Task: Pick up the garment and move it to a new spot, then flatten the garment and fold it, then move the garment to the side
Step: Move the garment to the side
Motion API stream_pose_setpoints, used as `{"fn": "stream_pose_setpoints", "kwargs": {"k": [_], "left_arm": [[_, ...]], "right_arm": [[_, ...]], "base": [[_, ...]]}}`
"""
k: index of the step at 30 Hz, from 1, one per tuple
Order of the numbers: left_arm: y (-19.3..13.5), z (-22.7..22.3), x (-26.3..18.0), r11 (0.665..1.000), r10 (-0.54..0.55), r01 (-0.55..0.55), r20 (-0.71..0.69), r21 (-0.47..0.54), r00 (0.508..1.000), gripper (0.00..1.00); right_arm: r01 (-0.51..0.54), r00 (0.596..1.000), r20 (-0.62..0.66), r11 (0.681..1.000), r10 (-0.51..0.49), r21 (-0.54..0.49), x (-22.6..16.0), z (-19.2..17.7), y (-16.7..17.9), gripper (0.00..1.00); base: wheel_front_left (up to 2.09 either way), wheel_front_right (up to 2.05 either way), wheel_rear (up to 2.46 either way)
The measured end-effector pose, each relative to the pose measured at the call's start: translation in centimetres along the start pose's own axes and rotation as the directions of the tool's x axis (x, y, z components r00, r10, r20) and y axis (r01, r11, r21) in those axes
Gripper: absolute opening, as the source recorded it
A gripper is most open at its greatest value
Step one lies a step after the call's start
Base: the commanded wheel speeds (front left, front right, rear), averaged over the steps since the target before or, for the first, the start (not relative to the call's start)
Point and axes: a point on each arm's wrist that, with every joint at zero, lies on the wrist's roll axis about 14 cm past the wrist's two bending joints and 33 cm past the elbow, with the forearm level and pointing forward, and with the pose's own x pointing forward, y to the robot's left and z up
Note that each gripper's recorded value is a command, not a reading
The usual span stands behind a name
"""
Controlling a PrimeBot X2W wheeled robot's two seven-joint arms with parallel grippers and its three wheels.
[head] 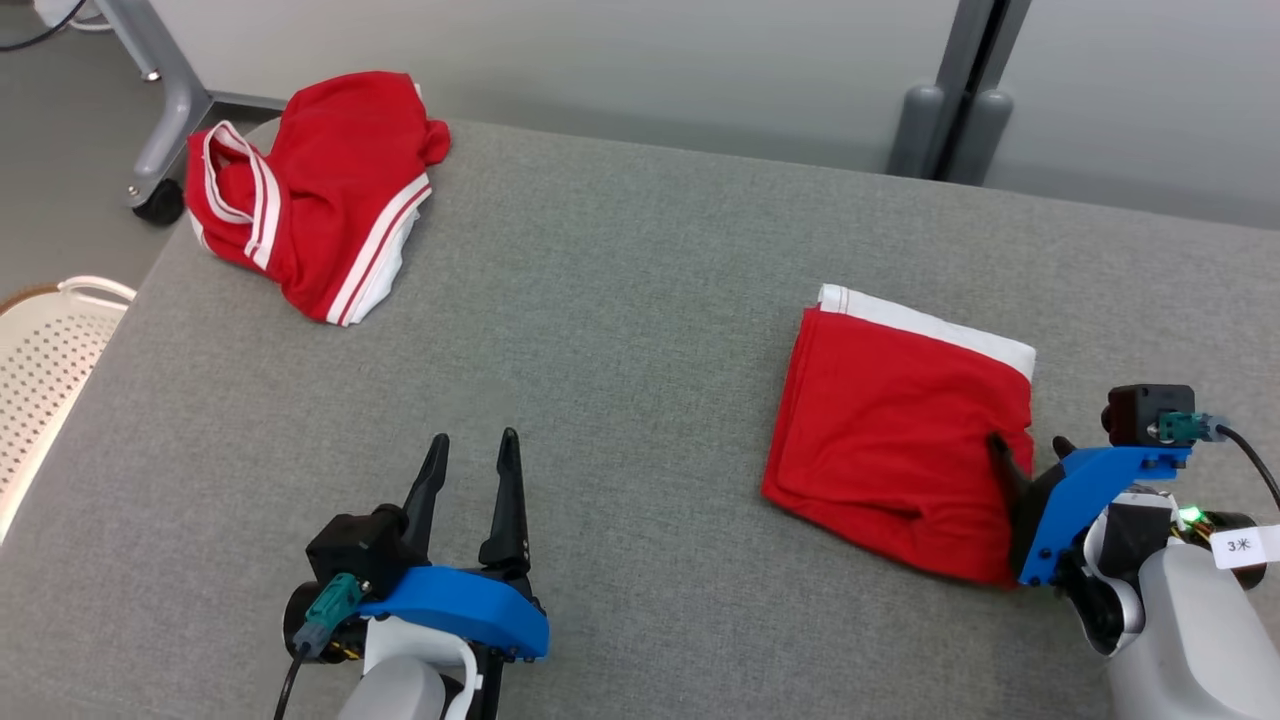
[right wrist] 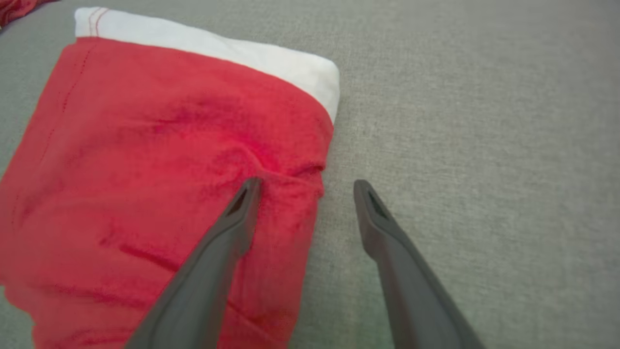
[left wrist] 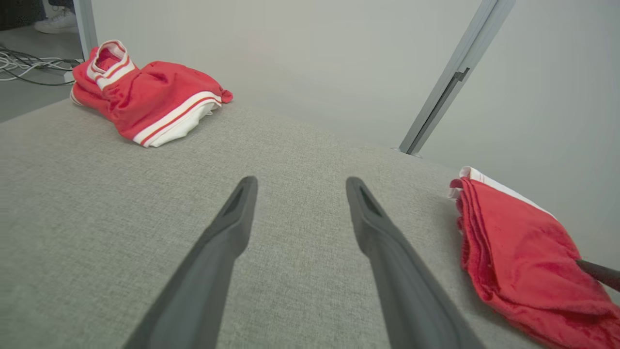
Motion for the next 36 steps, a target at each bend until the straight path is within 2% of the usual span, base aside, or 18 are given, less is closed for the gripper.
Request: {"fn": "stream_pose_setpoints", "kwargs": {"k": [7,8,9,10,12,19,24,28,32,36], "left_arm": [[1.0,-0.3,-0.2,1.000,0.030,-0.030,-0.009,0.001,1.000,1.00],[1.0,-0.3,-0.2,1.000,0.030,-0.030,-0.010,0.001,1.000,1.00],[0.9,-0.4,-0.2,1.000,0.027,-0.027,-0.012,0.001,1.000,1.00],[0.8,-0.4,-0.1,1.000,0.023,-0.023,-0.013,0.003,1.000,1.00],[0.5,-0.6,0.0,1.000,0.013,-0.013,-0.018,0.006,1.000,1.00],[-1.7,-1.8,1.2,0.998,-0.056,0.056,-0.051,0.012,0.997,1.00],[-5.6,-3.6,3.1,0.984,-0.176,0.178,-0.099,0.006,0.979,1.00],[-9.7,-5.6,4.7,0.955,-0.295,0.298,-0.145,-0.005,0.944,1.00],[-13.9,-7.4,5.7,0.910,-0.412,0.414,-0.185,-0.026,0.892,1.00],[-16.8,-8.5,6.1,0.869,-0.489,0.494,-0.215,-0.036,0.845,1.00]], "right_arm": [[-0.034,0.995,-0.099,0.999,0.034,-0.003,1.0,-2.6,0.9,1.00],[-0.038,0.994,-0.102,0.999,0.037,-0.005,1.0,-2.7,1.0,0.75],[-0.043,0.994,-0.104,0.999,0.042,-0.003,1.0,-2.7,1.2,0.64],[-0.048,0.993,-0.104,0.999,0.047,-0.003,1.0,-2.7,1.3,0.35],[-0.056,0.993,-0.104,0.998,0.054,-0.008,1.0,-2.8,1.6,0.00],[-0.039,0.998,-0.047,0.999,0.038,-0.017,0.8,-1.6,0.3,0.00],[0.066,0.998,0.006,0.997,-0.065,-0.030,-0.3,-0.5,-4.9,0.00],[0.184,0.982,0.032,0.983,-0.184,-0.018,-2.5,-0.5,-10.4,0.00],[0.307,0.951,0.044,0.952,-0.307,-0.001,-5.6,-1.0,-15.7,0.00],[0.392,0.918,0.050,0.919,-0.393,0.029,-8.5,-1.5,-19.0,0.00]], "base": [[0.00,0.00,0.00],[0.00,0.00,0.00],[0.00,0.00,0.00],[0.00,0.00,0.00],[0.00,0.00,0.00],[0.00,0.00,0.00],[0.00,0.00,0.00],[0.00,0.00,0.00],[0.00,0.00,0.00],[0.00,0.00,0.00]]}}
